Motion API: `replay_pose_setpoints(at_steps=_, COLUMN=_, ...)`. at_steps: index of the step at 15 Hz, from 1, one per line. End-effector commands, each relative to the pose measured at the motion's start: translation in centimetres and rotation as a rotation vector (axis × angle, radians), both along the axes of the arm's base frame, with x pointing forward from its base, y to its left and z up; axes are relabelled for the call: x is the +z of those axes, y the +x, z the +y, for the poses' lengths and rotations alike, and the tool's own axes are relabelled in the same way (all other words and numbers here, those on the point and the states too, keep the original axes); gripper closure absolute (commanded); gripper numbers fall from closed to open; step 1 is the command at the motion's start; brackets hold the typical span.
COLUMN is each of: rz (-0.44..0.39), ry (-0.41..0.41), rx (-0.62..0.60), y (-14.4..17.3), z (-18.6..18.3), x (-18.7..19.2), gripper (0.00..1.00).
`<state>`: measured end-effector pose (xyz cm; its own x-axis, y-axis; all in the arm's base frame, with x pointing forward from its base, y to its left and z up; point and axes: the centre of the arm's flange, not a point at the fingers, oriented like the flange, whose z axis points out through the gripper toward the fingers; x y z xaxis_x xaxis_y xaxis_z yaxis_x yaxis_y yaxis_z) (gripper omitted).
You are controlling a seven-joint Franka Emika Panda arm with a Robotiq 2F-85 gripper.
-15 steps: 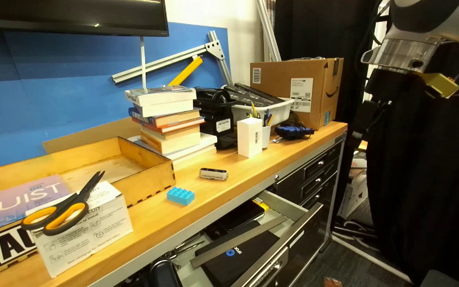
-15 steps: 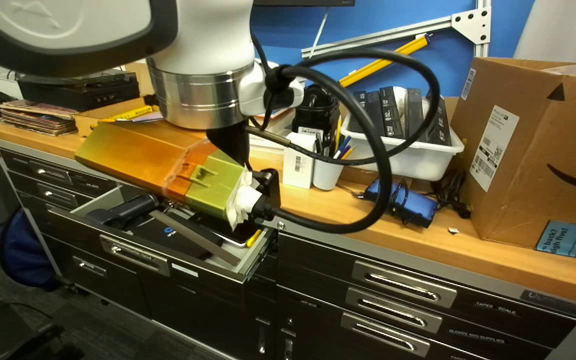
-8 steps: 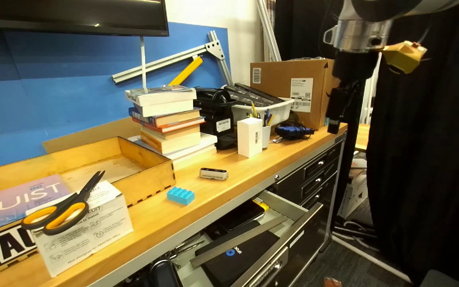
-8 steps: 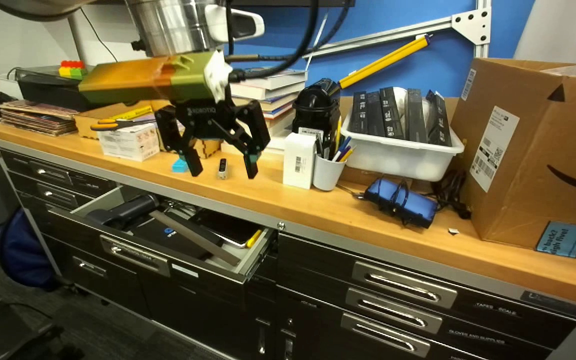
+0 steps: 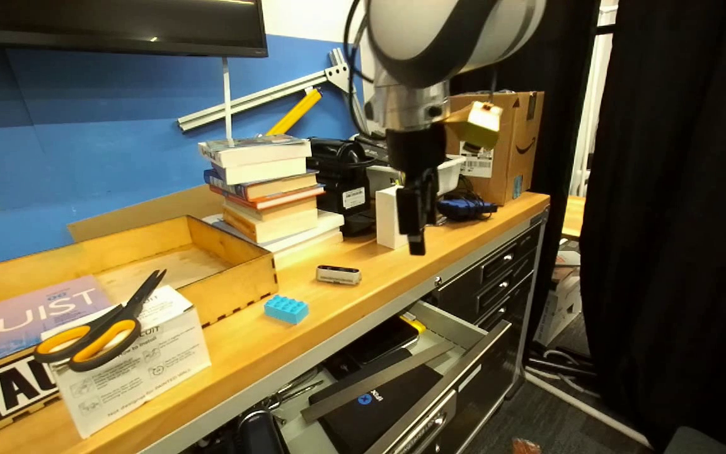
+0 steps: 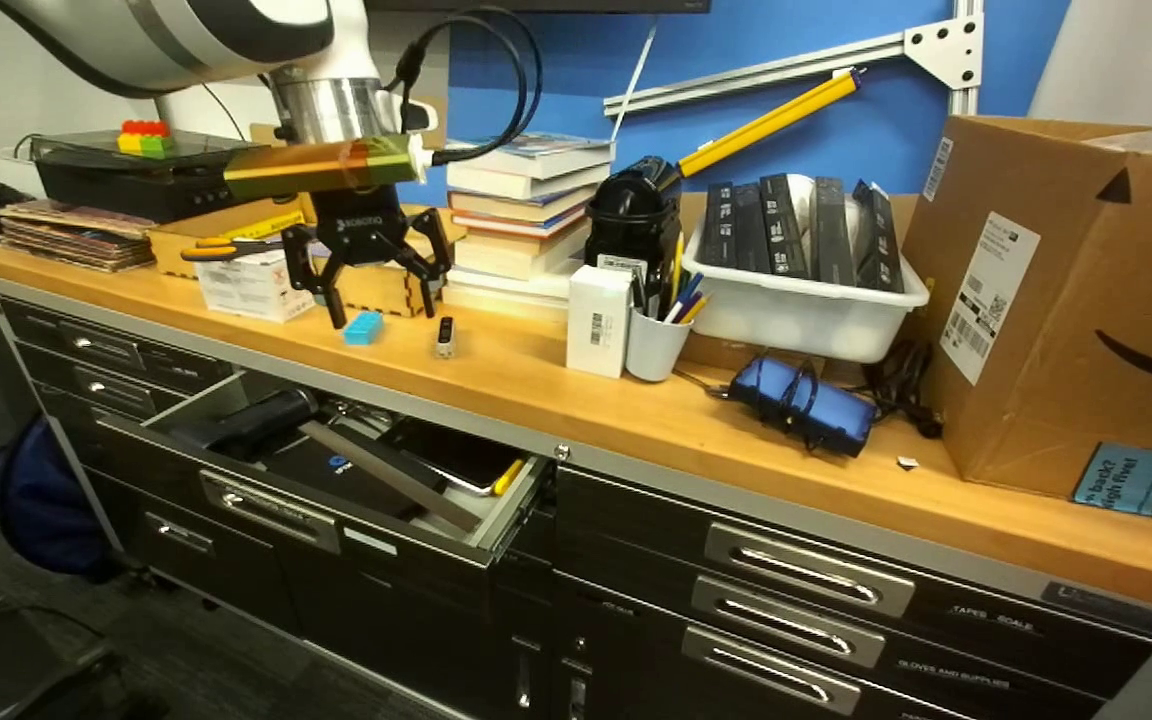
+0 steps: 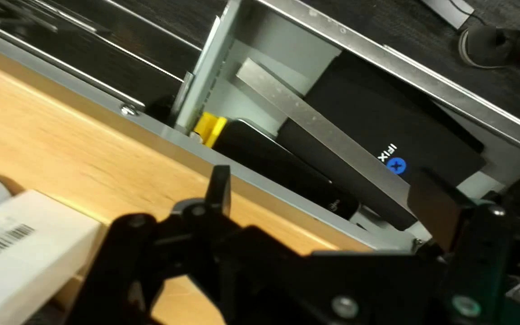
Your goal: Pick up the blue object from the counter and put it in the open drawer and close it
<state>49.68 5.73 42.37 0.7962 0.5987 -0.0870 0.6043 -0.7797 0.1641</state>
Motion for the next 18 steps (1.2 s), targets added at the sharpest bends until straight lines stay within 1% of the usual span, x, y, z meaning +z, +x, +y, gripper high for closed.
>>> replay_pose_setpoints(at_steps=1, rz=0.072, ry=0.013, rx=0.097, y=5.1, z=4.6, x=-2.3, gripper=0.0)
replay_pose_setpoints(at_steps=4, rz=0.071, ry=0.025, rx=0.083, y=6.4, z=7.8, x=-4.0, gripper=0.0)
replay_pose_setpoints(at_steps=5, rz=0.046, ry=0.021, rx=0.059, y=6.8, z=8.6, x=-4.5, gripper=0.0)
replay_pose_setpoints(at_steps=7, rz=0.031, ry=0.026, rx=0.012, y=7.6, z=9.9, x=-5.2, gripper=0.0)
replay_pose_setpoints(at_steps=12, rz=0.014, ry=0.072, rx=-0.125, y=9.1, z=13.4, x=-6.7, gripper=0.0)
replay_pose_setpoints(at_steps=18, rz=-0.093, ry=0.097, rx=-0.188, y=10.3, z=17.6, x=-8.9, gripper=0.0)
